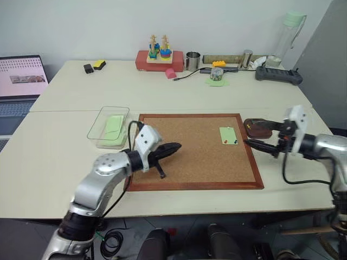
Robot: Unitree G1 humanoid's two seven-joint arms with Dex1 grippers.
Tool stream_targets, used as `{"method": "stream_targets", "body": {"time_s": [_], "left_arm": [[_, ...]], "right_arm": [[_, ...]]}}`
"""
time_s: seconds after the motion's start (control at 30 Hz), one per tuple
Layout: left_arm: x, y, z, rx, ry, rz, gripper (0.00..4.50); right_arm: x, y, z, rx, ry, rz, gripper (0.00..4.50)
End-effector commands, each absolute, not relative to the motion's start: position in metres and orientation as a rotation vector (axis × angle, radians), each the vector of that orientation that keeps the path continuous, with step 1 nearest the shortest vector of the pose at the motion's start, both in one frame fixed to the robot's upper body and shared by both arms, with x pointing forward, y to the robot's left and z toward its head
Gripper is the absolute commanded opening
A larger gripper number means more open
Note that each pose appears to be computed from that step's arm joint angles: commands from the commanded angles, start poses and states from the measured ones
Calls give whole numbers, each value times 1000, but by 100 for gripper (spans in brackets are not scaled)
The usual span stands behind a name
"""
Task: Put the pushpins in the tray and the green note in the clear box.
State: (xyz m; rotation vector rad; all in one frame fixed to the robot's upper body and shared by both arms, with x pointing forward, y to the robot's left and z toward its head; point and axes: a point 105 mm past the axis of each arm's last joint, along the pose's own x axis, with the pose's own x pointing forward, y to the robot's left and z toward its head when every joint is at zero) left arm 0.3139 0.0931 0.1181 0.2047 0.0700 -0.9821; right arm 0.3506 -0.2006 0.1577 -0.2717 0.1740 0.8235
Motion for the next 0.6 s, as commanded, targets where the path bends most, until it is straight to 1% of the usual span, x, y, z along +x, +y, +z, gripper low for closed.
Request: {"method": "stream_targets", "body": {"time_s": [0.03,0.23,0.37,0.5,0.6], "left_arm": [[324,88,107,170,40,-972,5],[337,89,80,167,93,-937,5],[339,88,76,175,107,-943,5],[339,87,77,182,104,-943,5],[339,86,77,183,104,-940,0]], "right_arm": [[380,-198,160,-309,146,728,450],[402,-183,145,-296,183,715,450],[412,-183,141,-290,182,694,450],[416,-185,137,-282,187,693,450],[417,-186,135,-275,190,694,403]]}}
